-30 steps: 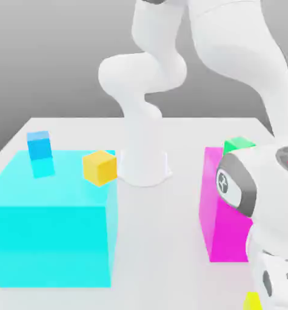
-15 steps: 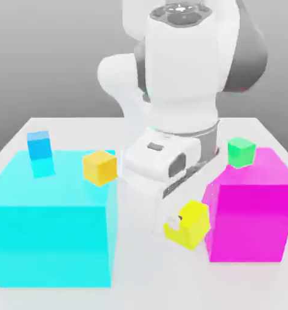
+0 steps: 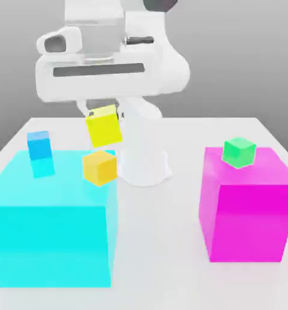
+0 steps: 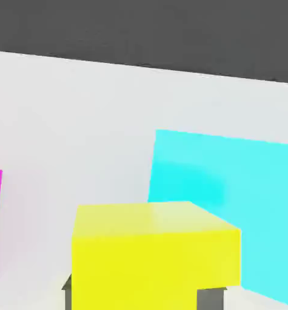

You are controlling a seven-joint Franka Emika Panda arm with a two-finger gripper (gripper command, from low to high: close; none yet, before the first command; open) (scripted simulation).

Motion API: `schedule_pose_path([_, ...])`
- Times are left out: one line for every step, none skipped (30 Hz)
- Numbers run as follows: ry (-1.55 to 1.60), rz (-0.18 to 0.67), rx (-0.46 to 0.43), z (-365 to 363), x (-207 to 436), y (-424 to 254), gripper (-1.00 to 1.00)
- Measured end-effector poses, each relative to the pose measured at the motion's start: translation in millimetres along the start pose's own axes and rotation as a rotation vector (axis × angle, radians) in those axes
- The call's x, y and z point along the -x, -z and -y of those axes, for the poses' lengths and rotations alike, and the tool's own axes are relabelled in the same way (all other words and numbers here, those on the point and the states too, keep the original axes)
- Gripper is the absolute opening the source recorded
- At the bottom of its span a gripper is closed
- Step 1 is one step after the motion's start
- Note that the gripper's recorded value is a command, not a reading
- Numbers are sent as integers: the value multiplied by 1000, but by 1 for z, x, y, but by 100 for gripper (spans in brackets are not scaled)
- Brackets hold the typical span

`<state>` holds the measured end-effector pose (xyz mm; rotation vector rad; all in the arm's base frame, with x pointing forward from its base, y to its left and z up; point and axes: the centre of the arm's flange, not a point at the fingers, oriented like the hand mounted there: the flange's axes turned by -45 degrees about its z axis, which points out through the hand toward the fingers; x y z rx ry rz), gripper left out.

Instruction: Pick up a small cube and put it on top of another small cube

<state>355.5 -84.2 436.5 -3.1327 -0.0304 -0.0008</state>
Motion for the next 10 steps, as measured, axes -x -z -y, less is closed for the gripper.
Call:
schedule_pose_path([-7,0,2,-1,1,-12,-100])
schedule_pose_path([-12,0,2,-2,2,-25,-100])
schedule_pose_path([-13,0,3,-2,3,-39,100])
schedule_pose_path([-13,0,2,-2,3,-39,100])
schedule_pose_path([-13,0,2,-2,3,-39,100])
schedule_pose_path([-13,0,2,-2,3,-39,100])
schedule_pose_path([-13,0,2,-2,3,-39,100])
schedule_pose_path([-13,0,2,-2,3,-39,100])
schedule_pose_path([-14,0,6,-2,4,-45,100])
schedule_pose_path([-15,0,7,-2,3,-41,100])
